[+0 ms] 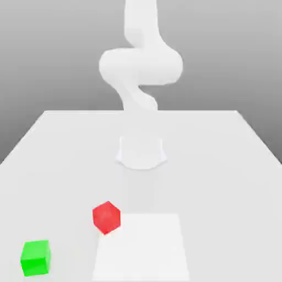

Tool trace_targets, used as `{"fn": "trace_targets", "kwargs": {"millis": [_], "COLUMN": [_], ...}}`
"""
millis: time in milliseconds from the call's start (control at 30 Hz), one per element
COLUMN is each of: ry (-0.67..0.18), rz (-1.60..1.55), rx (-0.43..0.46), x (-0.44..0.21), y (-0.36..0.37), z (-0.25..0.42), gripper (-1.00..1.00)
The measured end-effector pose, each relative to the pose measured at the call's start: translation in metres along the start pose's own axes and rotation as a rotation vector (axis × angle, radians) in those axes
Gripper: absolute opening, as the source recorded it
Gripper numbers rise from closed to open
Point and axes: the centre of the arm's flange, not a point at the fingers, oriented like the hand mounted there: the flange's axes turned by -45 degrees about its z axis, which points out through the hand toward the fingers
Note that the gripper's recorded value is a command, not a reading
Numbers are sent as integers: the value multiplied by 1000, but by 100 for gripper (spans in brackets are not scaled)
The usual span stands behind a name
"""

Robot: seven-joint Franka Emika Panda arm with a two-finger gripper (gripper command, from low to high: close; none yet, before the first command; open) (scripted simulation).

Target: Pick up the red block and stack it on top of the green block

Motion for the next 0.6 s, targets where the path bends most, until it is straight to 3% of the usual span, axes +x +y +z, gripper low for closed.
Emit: {"fn": "trace_targets", "kwargs": {"millis": [300,600], "ry": [-319,-645], "rz": [329,703], "rx": [-134,-302], "x": [-107,-304], "y": [50,98], "z": [202,321], "gripper": [0,0]}}
